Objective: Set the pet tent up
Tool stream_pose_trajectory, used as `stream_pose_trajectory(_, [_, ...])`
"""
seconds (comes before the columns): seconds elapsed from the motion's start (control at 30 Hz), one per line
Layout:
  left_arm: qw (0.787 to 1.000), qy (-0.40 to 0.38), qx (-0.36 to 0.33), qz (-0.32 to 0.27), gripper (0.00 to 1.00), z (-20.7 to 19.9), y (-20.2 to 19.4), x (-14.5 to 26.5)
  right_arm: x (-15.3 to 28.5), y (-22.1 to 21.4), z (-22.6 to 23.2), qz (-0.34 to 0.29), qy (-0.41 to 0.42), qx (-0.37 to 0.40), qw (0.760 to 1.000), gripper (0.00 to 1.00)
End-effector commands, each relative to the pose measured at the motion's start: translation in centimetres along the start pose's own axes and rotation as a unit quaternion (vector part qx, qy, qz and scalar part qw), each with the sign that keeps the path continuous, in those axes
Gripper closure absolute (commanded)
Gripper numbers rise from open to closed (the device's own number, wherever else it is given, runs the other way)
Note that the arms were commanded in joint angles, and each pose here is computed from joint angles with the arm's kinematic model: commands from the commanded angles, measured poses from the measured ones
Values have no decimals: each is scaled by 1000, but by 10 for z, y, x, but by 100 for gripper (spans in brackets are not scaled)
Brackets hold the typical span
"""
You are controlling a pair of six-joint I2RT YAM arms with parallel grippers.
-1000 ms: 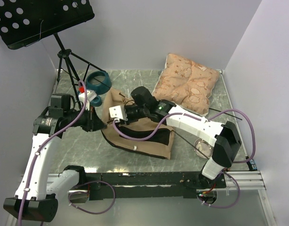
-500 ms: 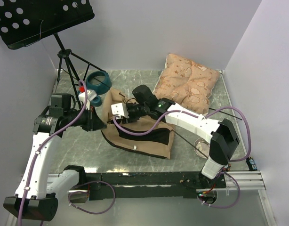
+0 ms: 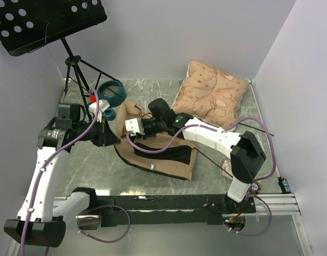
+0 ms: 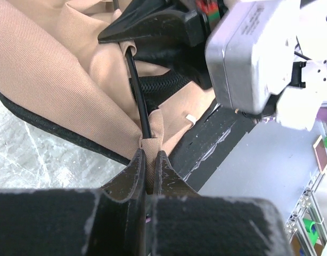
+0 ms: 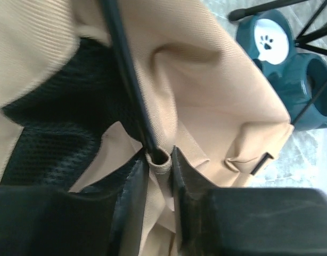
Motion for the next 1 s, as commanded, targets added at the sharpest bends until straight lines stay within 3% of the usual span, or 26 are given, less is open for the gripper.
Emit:
stream_pose_trajectory(0.0, [999, -27, -31, -26, 99, -13, 16, 5, -6, -18, -7, -2, 3, -10, 1000, 79])
stream_pose_trajectory(0.2, [999, -28, -27, -25, 99, -11, 15, 3, -4, -22, -10, -3, 7, -14, 1000, 99])
stream_pose_trajectory(0.33, [999, -31, -25, -25, 99, -12, 16, 3, -3, -18, -11, -9, 9, -19, 1000, 100])
stream_pose_trajectory(0.37, [999, -28, -23, -23, 97, -11, 17, 3, -2, -17, -12, -12, 6, -20, 1000, 100])
stream_pose_trajectory(0.53, [999, -15, -19, -29, 53, -11, 24, 6, 2, -14, -13, -19, 0, -22, 1000, 100])
stream_pose_trajectory(0.6, [999, -10, -16, -31, 43, -11, 31, 10, 3, -16, -12, -17, 0, -22, 1000, 100])
stream_pose_trajectory(0.77, [997, -22, -24, -73, 30, -17, 57, 38, 6, -18, -8, -15, 3, -22, 1000, 100])
stream_pose_trajectory(0.97, [994, -33, -16, -102, 29, -15, 85, 51, 5, -16, -7, -20, 5, -24, 1000, 100])
Point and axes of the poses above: each gripper's point midway between its finger pads, its own x axis back along the fingers, its own z axis along the line the jaws close on, y = z × x, the point moved 2 cm from there along x, back along the fingers, and after that the axes turned 7 degrees about -x, right-handed, at the moved point
